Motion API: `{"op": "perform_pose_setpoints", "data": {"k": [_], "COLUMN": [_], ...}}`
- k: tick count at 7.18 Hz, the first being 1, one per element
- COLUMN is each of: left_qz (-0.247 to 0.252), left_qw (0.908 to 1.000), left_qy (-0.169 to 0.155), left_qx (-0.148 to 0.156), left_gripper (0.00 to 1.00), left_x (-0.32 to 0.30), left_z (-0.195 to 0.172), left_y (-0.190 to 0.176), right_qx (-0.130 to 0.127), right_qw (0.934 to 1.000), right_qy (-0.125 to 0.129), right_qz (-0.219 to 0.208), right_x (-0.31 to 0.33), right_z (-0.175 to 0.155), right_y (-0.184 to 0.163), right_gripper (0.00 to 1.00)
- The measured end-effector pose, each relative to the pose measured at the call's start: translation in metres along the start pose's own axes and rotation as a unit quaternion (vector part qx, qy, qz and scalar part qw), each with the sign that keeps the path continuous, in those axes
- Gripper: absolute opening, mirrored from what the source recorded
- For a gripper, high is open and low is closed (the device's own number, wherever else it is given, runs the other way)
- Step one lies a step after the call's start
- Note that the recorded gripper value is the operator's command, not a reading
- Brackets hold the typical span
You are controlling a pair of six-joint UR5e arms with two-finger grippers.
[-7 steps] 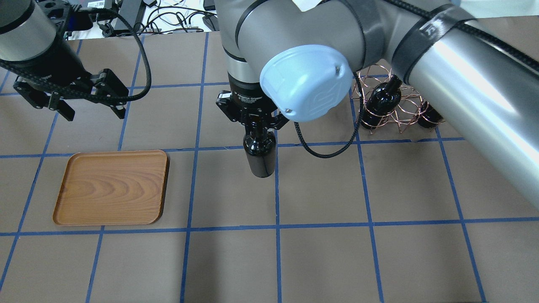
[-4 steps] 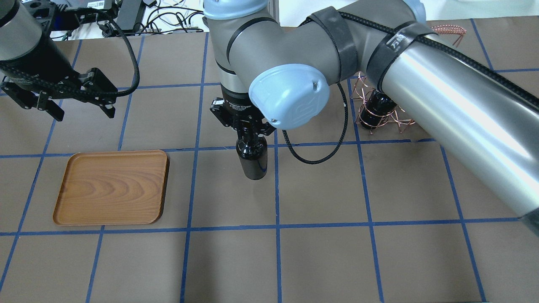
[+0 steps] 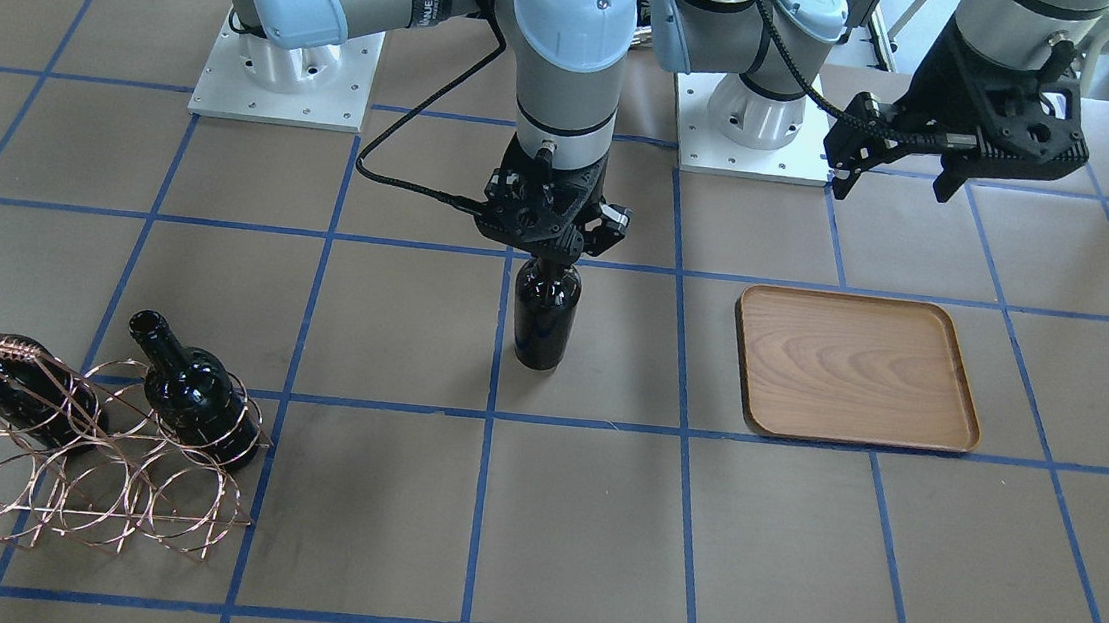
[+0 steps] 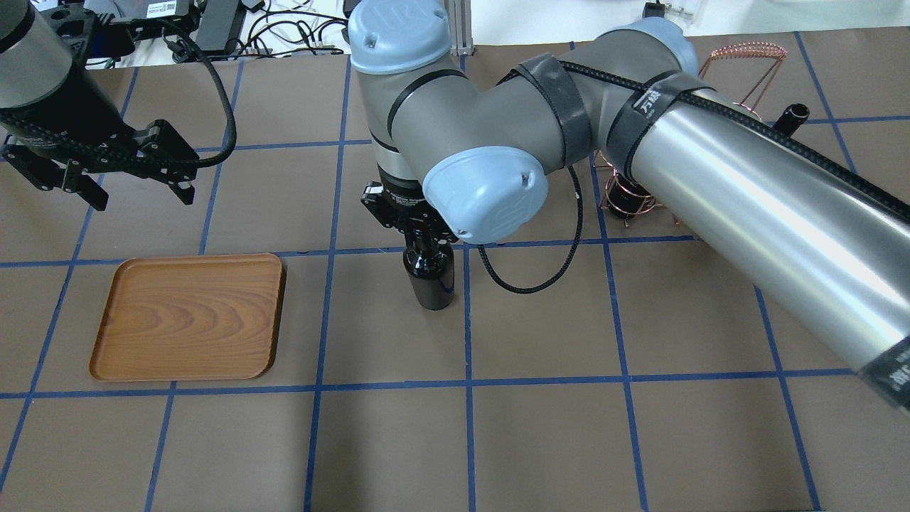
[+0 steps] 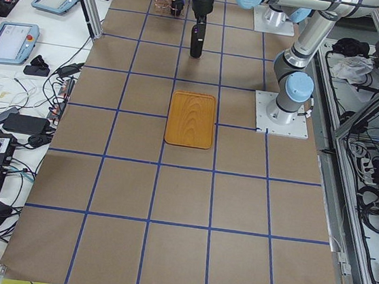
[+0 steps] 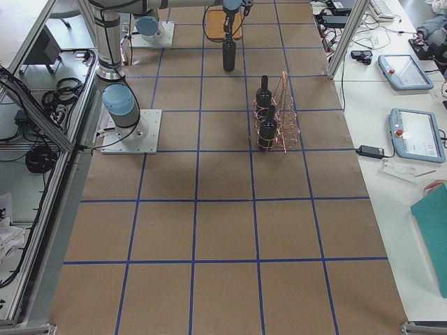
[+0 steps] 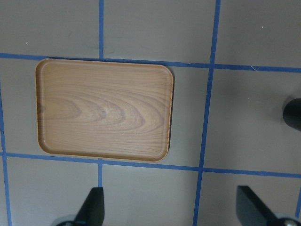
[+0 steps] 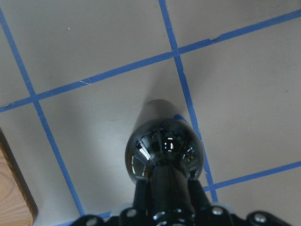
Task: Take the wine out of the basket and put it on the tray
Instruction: 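Set the bottle upright on the table and open the right gripper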
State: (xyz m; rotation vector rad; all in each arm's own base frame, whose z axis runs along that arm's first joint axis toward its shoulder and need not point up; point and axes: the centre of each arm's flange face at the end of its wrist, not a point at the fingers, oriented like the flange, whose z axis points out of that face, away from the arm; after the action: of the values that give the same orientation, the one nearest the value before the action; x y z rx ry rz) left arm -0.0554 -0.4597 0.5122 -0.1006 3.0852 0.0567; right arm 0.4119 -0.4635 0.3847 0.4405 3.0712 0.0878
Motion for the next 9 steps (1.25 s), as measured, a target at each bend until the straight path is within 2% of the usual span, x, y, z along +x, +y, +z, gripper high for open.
{"op": "perform_pose_setpoints", "data": {"k": [1, 3, 5, 6, 7, 8, 9], "left_qz": [0.000, 0.000, 0.002, 0.001, -0.003, 0.001, 0.020], "left_qw": [1.0000, 1.0000, 1.0000, 1.0000, 1.0000, 1.0000, 0.9998], "left_qy": [0.000, -0.001, -0.001, 0.000, 0.002, 0.004, 0.002], "left_qx": [-0.001, -0.004, -0.005, -0.006, -0.008, -0.004, 0.010], "left_gripper": [1.00, 1.00, 1.00, 1.00, 1.00, 1.00, 1.00], "left_x": [-0.001, -0.003, -0.003, -0.002, 0.003, 0.015, 0.039], "left_z": [0.002, 0.003, 0.004, 0.005, 0.007, 0.008, 0.006], "left_y": [-0.002, -0.003, -0.003, -0.004, -0.006, -0.006, -0.005], "right_qx": [-0.002, -0.001, 0.012, 0.024, 0.037, 0.052, 0.055], "right_qw": [1.0000, 1.0000, 0.9996, 0.9984, 0.9952, 0.9882, 0.9843], "right_qy": [0.001, -0.002, -0.017, -0.020, -0.012, 0.001, 0.010], "right_qz": [0.000, -0.005, -0.020, -0.047, -0.090, -0.144, -0.168], "right_x": [0.000, 0.000, 0.006, 0.023, 0.059, 0.113, 0.166], "right_z": [0.001, -0.001, -0.024, -0.046, -0.073, -0.107, -0.134], "right_y": [0.000, 0.001, -0.011, -0.030, -0.056, -0.083, -0.100], "right_gripper": [1.00, 1.00, 1.00, 1.00, 1.00, 1.00, 1.00]}}
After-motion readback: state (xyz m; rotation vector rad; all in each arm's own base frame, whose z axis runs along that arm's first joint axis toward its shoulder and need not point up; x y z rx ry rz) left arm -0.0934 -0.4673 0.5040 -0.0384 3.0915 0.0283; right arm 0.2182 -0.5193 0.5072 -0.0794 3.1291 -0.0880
